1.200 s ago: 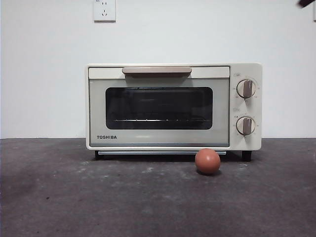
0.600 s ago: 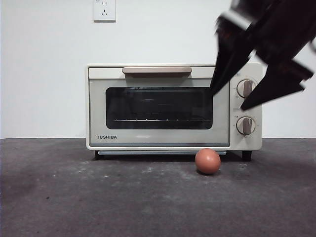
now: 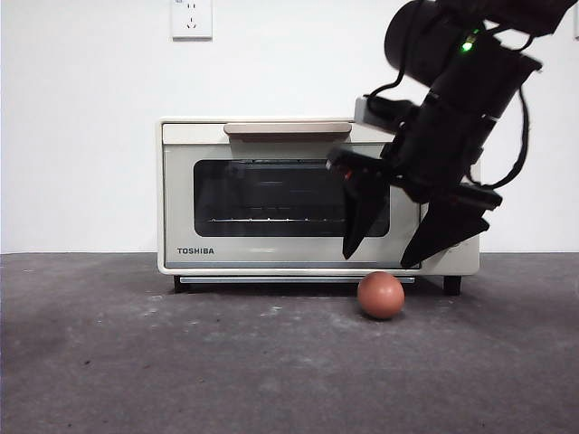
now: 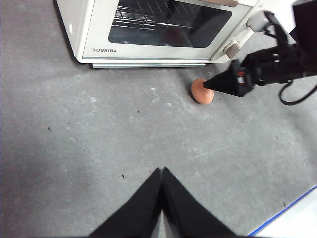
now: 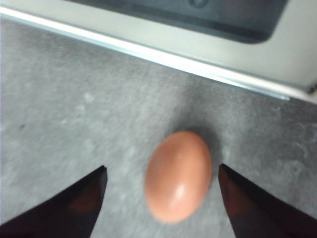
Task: Eggoven
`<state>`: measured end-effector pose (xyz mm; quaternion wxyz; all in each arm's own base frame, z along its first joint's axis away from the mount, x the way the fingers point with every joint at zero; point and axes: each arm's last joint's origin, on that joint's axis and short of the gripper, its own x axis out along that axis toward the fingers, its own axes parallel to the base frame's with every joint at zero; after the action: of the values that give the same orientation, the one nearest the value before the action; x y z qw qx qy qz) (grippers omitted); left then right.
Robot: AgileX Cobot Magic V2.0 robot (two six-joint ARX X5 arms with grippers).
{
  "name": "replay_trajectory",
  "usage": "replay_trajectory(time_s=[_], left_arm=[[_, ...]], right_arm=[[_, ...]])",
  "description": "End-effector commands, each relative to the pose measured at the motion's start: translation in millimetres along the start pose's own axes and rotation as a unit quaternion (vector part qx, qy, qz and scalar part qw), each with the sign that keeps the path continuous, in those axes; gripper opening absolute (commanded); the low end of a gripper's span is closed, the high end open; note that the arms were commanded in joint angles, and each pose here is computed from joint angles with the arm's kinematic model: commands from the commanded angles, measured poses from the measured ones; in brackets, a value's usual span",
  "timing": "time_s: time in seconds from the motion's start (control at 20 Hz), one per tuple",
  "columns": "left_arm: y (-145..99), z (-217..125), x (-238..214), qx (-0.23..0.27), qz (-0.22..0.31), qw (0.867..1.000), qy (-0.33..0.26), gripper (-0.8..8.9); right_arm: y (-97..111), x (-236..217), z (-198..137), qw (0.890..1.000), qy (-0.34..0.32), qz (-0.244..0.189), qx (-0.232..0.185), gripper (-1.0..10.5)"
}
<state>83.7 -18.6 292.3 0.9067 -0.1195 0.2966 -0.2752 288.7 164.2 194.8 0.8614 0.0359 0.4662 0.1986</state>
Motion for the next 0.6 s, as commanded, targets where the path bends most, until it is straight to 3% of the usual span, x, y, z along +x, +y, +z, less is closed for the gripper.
replay_trajectory(time_s=[0.05,0.6], left_arm=[[-2,4,-2,0.012,-0.004,1.000,-0.005,0.07],[-2,4,-1,0.011,-0.004,1.000,-0.004,0.07]], right_arm=[[2,12,3,1.000,0.003,-0.006,0.003,3.6],[-4,41,-6,0.999,0.026,-0.025,0.005,3.4]])
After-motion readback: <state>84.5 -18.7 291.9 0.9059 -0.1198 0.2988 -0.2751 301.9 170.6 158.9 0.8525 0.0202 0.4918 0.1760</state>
